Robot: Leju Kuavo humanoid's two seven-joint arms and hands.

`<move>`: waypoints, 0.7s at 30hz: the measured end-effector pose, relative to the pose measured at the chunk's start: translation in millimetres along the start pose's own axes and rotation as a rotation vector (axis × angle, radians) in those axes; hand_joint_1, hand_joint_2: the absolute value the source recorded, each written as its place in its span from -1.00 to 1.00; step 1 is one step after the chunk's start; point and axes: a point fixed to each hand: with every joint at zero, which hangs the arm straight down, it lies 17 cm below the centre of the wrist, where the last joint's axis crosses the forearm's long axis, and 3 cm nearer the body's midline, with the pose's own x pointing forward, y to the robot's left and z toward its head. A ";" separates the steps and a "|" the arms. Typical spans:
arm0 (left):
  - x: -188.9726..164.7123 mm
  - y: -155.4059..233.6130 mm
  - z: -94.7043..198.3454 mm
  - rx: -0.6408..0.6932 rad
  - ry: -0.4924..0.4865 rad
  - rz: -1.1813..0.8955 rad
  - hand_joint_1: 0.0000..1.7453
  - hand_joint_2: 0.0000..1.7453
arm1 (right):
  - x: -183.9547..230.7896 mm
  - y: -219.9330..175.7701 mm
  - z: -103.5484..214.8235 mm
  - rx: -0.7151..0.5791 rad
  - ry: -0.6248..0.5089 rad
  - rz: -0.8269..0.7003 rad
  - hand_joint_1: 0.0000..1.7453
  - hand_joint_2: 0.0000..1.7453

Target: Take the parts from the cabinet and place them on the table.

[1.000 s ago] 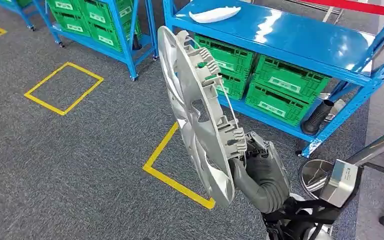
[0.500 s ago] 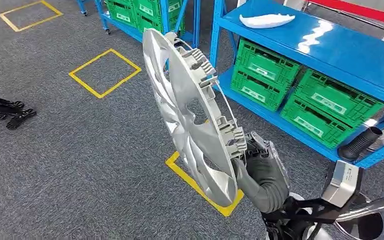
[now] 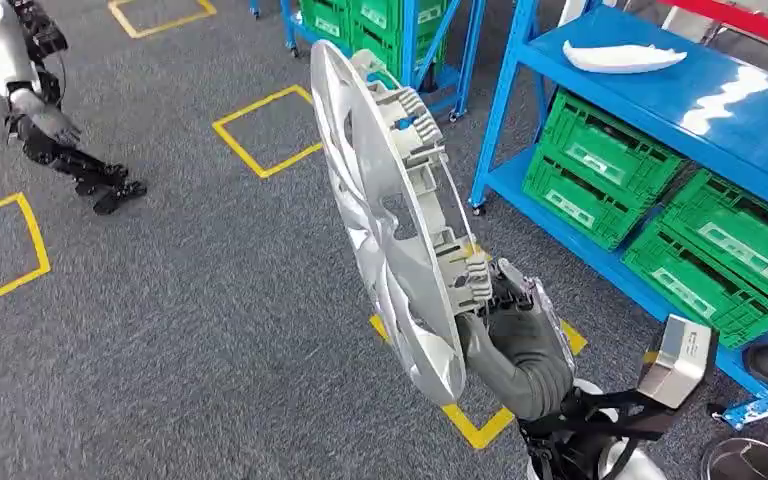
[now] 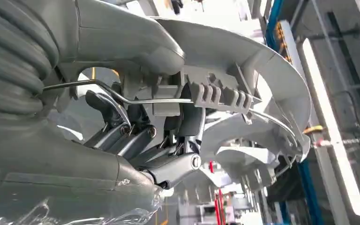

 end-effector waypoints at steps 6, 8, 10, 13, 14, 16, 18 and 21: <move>-3.8 4.9 -0.8 0.012 0.005 0.025 -1.00 1.00 | 3.1 -1.0 -1.3 0.001 -0.019 0.019 1.00 1.00; -2.7 4.8 -1.0 0.011 0.004 0.026 -1.00 1.00 | 3.3 -1.7 -0.9 -0.003 -0.023 0.019 1.00 1.00; -5.3 5.1 -1.0 0.010 0.012 0.027 -1.00 1.00 | 2.2 -2.8 -0.6 -0.006 -0.022 0.021 1.00 1.00; -7.2 5.6 -1.1 0.011 0.025 0.030 -1.00 1.00 | 2.1 -3.7 -0.1 -0.009 -0.023 0.023 1.00 1.00; -7.4 5.7 -1.3 0.011 0.029 0.033 -1.00 1.00 | 1.4 -4.7 0.2 -0.011 -0.022 0.025 1.00 1.00; -9.3 5.8 -1.4 0.008 0.038 0.035 -1.00 1.00 | 1.5 -5.4 0.8 -0.014 -0.024 0.028 1.00 1.00; -12.3 4.2 -0.6 0.001 0.044 0.035 -1.00 1.00 | 1.6 -6.0 0.7 -0.015 -0.024 0.031 1.00 1.00; -13.5 7.2 -1.9 0.002 0.049 0.038 -1.00 1.00 | 1.7 -6.5 0.6 -0.017 -0.024 0.037 1.00 1.00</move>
